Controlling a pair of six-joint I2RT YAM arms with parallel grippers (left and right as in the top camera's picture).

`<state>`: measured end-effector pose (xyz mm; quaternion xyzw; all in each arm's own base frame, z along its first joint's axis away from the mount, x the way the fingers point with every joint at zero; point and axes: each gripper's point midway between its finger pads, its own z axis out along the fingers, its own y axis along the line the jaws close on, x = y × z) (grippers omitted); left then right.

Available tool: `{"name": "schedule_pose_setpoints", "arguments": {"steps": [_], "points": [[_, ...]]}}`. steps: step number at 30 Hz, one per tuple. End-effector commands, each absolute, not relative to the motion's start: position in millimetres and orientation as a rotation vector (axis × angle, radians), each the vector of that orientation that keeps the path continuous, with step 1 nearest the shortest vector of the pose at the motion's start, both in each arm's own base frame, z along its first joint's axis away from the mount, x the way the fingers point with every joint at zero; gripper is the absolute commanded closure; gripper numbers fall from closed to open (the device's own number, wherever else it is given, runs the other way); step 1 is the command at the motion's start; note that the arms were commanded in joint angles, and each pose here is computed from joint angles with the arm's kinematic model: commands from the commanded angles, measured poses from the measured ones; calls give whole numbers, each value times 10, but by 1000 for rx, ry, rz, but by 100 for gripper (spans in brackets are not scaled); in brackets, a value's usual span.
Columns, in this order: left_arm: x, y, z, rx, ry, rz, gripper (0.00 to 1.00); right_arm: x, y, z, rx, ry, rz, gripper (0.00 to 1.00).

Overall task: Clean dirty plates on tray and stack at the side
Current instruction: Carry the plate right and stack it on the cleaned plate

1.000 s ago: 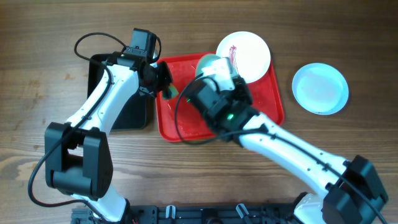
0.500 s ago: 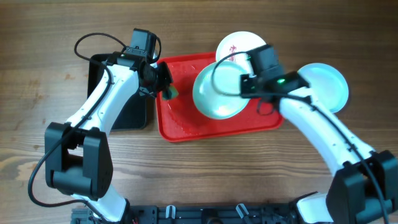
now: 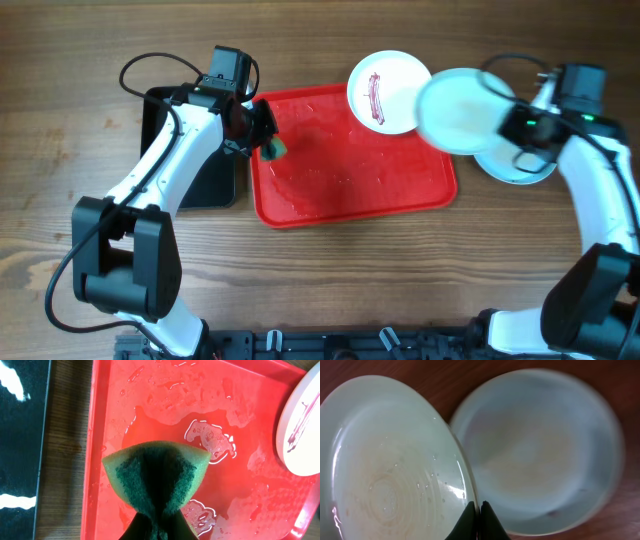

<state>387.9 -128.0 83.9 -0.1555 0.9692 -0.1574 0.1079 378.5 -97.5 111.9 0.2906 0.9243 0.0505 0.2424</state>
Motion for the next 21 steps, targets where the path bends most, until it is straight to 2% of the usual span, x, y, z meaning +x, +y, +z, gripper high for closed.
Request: {"name": "schedule_pose_setpoints", "arguments": {"steps": [1, 14, 21], "points": [[3922, -1285, 926, -429, 2829, -467, 96, 3683, -1422, 1152, 1012, 2426, 58, 96], [3926, -1254, 918, -433, 2827, -441, 96, 3372, -1876, 580, 1350, 2439, -213, 96], [3930, -1254, 919, -433, 2825, -441, 96, 3284, -1971, 480, 1400, 2448, -235, 95]]}}
